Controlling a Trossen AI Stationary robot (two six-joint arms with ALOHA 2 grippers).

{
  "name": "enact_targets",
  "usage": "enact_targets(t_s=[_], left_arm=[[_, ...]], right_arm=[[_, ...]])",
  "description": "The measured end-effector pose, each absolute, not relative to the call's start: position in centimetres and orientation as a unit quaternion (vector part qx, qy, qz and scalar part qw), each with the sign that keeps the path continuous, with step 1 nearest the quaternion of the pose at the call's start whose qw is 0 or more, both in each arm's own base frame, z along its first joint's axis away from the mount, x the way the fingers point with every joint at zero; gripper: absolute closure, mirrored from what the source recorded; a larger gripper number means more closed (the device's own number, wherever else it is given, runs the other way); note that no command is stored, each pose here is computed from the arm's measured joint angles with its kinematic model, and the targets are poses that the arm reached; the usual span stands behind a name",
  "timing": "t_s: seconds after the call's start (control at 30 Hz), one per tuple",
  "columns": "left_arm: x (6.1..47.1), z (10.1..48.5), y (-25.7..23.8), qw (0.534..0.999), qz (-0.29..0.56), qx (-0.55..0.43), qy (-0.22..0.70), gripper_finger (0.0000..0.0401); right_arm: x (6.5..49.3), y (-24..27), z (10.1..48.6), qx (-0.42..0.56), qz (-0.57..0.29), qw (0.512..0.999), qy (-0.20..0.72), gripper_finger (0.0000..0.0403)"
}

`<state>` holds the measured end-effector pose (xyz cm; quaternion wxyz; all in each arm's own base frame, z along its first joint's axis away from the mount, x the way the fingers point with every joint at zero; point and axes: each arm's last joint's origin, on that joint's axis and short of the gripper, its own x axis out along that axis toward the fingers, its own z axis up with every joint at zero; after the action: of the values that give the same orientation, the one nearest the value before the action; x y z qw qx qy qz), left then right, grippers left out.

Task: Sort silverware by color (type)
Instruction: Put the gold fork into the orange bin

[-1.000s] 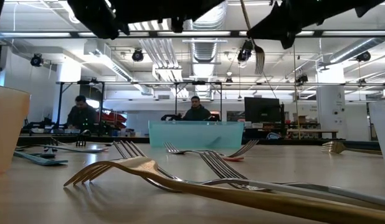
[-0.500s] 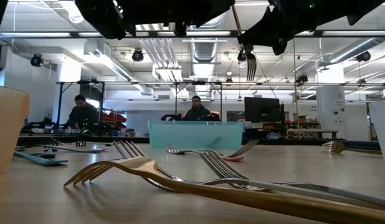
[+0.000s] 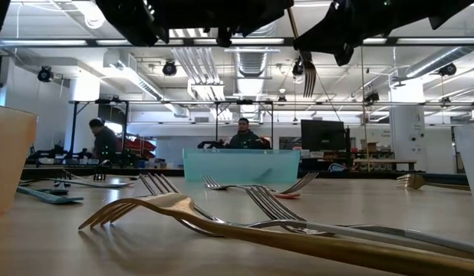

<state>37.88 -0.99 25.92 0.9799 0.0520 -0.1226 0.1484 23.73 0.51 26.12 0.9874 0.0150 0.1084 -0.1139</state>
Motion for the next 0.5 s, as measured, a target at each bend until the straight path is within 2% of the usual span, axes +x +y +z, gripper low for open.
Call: enact_targets(t_s=[0.5], left_arm=[[37.98,25.84,-0.97,0.982,0.146,0.034,-0.117,0.0255]], right_arm=[[24.43,0.55,26.1,-0.027,-0.109,0.989,0.094,0.039]])
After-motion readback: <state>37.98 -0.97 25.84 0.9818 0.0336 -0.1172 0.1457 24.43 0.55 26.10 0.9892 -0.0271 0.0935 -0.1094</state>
